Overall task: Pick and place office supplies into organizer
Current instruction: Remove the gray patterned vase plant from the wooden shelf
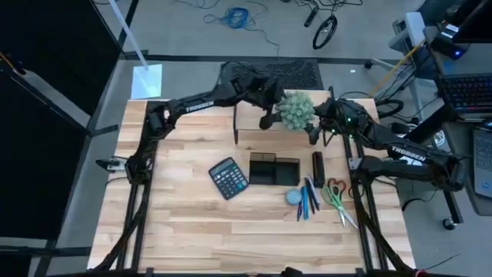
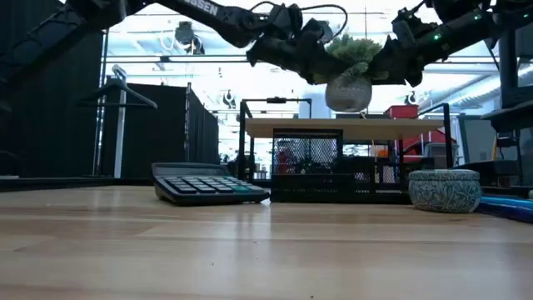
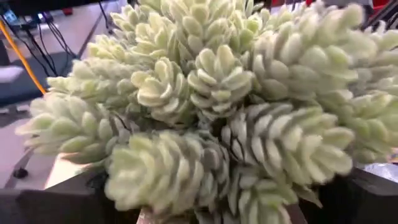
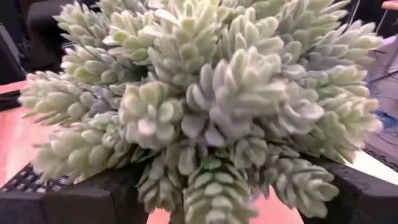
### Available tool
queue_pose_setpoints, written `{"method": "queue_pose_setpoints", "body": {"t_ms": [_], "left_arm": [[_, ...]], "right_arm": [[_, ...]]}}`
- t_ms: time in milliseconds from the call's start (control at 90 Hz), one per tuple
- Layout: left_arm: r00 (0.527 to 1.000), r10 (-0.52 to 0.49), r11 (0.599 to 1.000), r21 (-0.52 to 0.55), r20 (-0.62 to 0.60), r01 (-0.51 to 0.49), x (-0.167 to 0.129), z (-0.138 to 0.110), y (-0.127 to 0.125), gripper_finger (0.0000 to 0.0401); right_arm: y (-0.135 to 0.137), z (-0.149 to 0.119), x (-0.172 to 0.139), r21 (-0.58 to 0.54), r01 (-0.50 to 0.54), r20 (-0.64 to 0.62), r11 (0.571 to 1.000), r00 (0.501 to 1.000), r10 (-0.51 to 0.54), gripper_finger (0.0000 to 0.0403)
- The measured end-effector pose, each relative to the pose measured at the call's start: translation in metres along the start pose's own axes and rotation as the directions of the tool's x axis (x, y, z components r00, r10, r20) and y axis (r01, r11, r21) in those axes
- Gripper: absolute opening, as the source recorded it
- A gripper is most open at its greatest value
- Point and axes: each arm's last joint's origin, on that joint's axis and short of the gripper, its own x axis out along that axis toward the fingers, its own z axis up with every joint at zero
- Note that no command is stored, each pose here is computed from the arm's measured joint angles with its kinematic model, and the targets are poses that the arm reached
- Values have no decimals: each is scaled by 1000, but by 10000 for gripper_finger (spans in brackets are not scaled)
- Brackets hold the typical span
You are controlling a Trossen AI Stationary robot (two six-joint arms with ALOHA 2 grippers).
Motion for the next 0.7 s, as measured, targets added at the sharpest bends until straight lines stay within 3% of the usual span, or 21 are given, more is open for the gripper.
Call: {"method": "queue_pose_setpoints", "body": {"t_ms": [333, 700], "left_arm": [[996, -46, 999, -12, -81, 46, 12, 0, -21, 310], [981, -80, 996, -40, -179, 74, 2, 2, -34, 300]], "right_arm": [[20, -3, 3, -2, -23, -19, 1000, 1000, 23, 295], [36, -9, 23, -11, -61, -39, 998, 997, 60, 295]]}}
